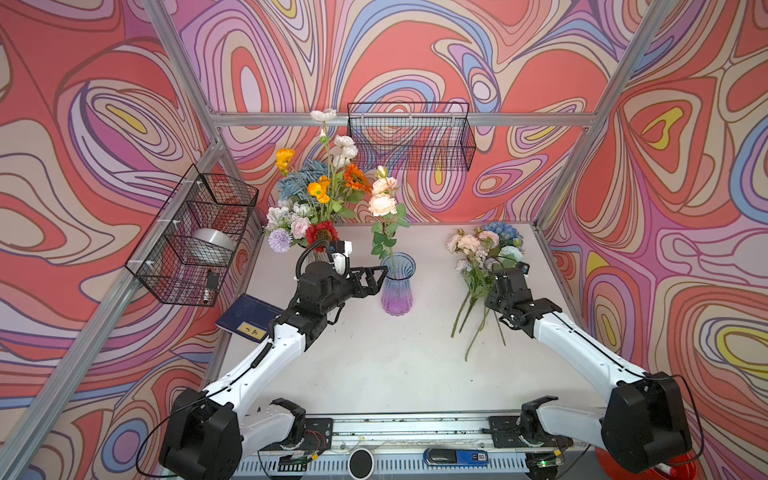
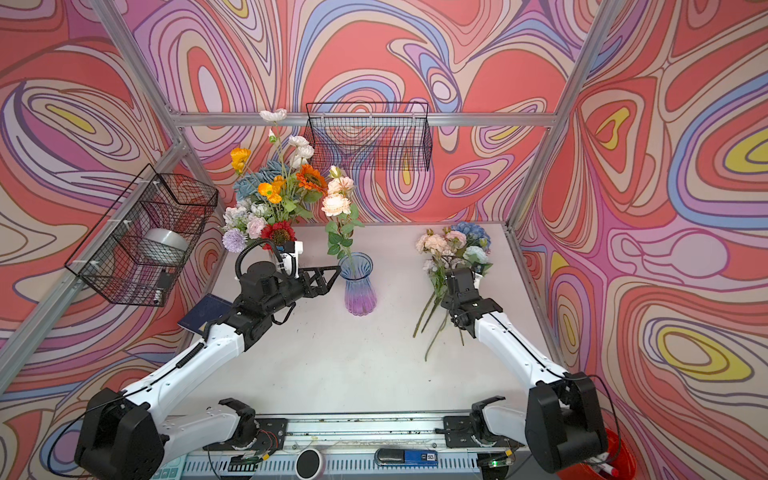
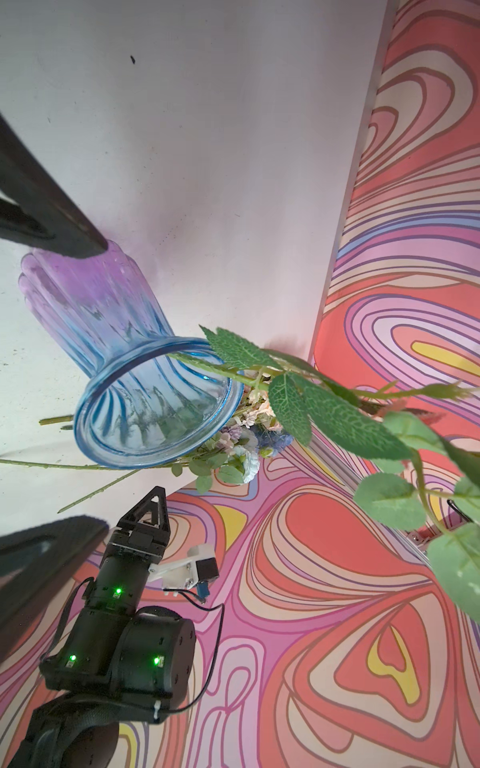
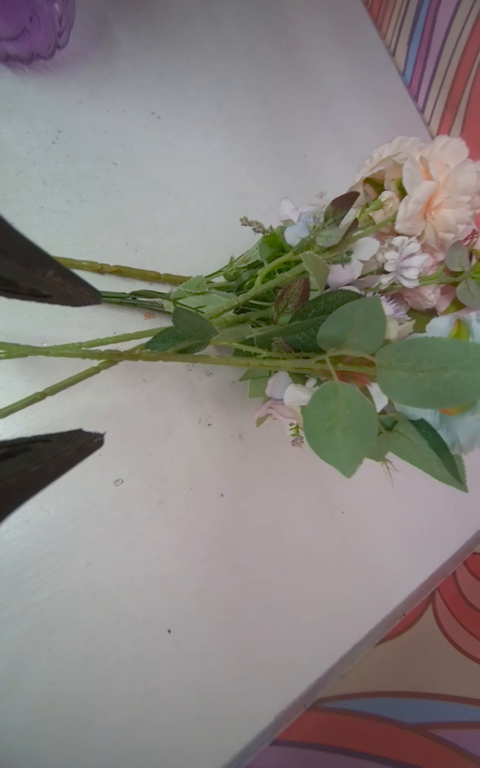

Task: Arrange the flowers into the vase
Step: 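Move the right gripper back to the bunch and grasp a stem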

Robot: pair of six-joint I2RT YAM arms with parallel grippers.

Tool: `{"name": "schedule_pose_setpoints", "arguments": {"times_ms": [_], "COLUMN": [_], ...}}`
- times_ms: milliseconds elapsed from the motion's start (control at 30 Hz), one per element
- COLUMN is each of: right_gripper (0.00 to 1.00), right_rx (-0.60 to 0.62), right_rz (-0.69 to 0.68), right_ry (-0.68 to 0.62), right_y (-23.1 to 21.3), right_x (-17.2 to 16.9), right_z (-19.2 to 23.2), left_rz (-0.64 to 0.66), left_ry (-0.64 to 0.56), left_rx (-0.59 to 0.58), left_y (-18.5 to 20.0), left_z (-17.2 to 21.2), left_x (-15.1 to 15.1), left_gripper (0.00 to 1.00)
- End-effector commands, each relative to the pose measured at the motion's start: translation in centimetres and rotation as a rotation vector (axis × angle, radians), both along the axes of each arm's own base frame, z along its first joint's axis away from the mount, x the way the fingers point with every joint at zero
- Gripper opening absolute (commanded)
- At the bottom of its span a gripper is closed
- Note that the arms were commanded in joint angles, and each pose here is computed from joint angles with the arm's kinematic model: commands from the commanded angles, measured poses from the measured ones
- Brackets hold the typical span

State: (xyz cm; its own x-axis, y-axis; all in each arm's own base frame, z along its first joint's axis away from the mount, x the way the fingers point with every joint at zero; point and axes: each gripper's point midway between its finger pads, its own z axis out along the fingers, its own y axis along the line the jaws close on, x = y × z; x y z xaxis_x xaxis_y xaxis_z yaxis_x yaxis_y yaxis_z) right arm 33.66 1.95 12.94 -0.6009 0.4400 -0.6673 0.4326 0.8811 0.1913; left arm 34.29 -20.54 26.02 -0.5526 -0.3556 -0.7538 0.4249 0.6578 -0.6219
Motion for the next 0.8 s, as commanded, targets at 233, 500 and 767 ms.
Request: {"name": "schedule_pose_setpoints", "arguments": {"times_ms": [233,500,767], "right_gripper": [0.39,0.27,0.20], "right_rx": [0.220,0.228,0.209], "right_rz": [0.000,-0.008,0.000], "right_ry": [-0.057,-0.030,-0.040], "right_y": [0.4,-0.4,-0.9], "right_x": [2.3,3.7,4.2], "right_z": [-1.9,-3.9,-4.5], "left_rz": [0.012,0.041,0.024], "left_ry": [0.015,0.000,0.008], "left_rx": [-0.058,-0.035,-0.041], "left_y": [-0.2,0.5,0.0], "left_z": [-1.0,-0.6,-0.4], "left_x": [0.1,-0.2,0.4], "left_gripper": [1.00,1.00,1.00]}}
